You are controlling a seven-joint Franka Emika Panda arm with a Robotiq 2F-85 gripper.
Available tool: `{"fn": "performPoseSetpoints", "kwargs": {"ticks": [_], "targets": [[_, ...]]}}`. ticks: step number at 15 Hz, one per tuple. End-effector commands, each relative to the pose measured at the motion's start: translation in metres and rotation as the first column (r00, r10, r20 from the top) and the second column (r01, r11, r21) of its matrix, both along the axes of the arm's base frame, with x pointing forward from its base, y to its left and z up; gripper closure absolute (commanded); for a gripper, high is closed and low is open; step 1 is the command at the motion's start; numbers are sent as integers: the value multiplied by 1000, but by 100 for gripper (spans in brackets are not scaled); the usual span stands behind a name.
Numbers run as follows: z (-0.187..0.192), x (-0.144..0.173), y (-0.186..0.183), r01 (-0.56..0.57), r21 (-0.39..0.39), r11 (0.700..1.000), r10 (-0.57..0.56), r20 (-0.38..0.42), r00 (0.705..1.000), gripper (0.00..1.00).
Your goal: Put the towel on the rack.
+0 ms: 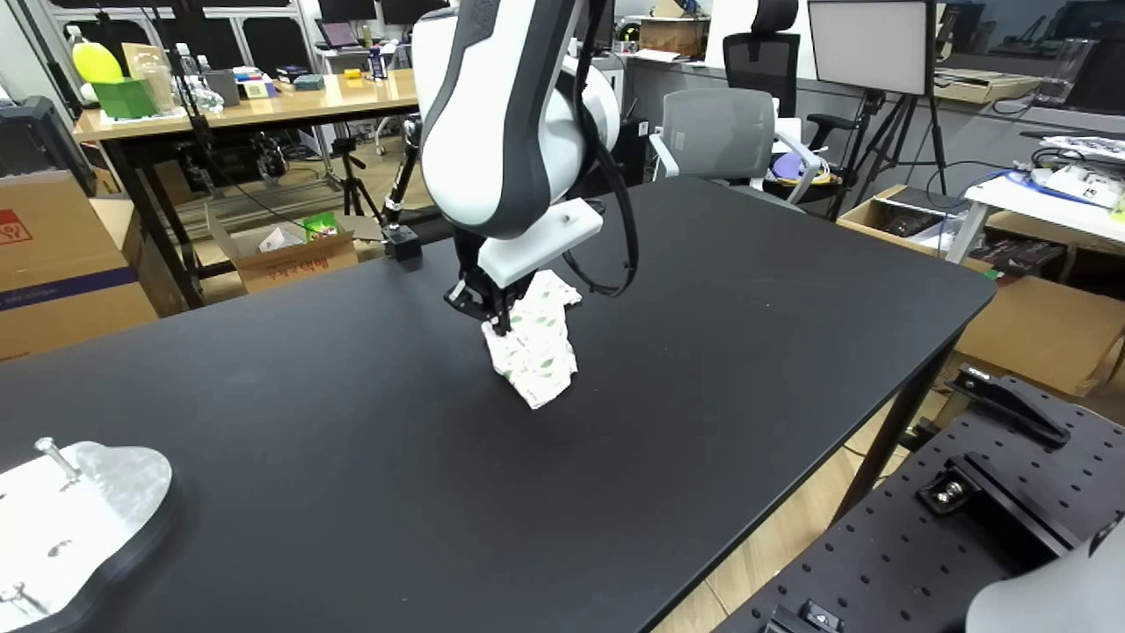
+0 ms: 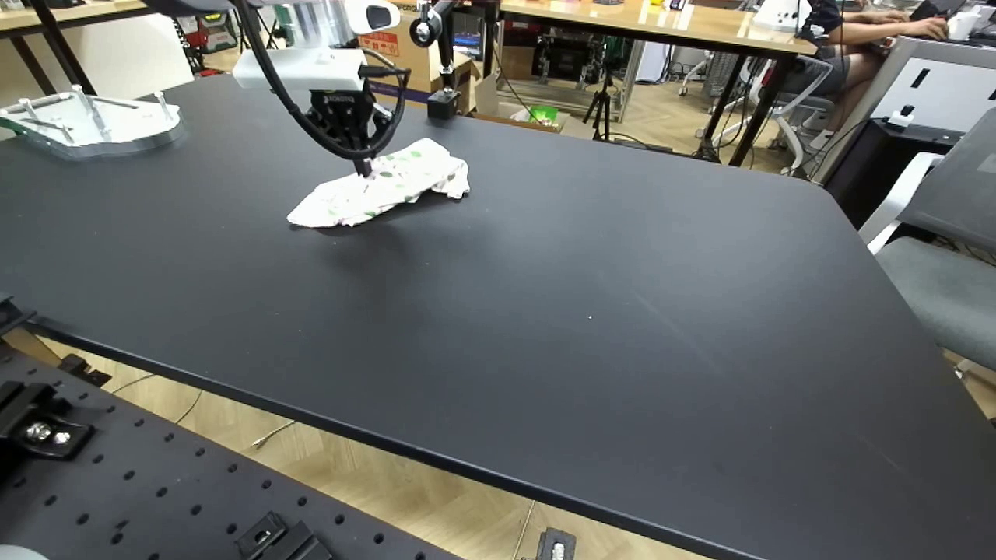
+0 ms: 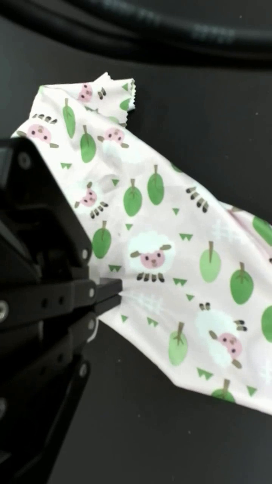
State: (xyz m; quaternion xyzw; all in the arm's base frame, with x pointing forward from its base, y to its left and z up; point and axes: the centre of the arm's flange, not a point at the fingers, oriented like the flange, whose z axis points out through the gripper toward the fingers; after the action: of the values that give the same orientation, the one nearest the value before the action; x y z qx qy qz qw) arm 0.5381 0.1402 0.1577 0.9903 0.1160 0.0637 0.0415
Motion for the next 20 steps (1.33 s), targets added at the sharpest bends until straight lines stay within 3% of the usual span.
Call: {"fn": "performPoseSetpoints", "kwargs": {"ticks": [1,5,9,13,20], "targets": [[28,-5,26,-49,-30,998,49,16,999,100],[68,-5,47,-86,-89,992,90,37,995,100],[136,7,42,-75,-178,981,84,43,996,100],[227,21,23,-18,-247,969,30,45,999,100],[383,7,10,122,-321,939,-103,74,992,100]]}}
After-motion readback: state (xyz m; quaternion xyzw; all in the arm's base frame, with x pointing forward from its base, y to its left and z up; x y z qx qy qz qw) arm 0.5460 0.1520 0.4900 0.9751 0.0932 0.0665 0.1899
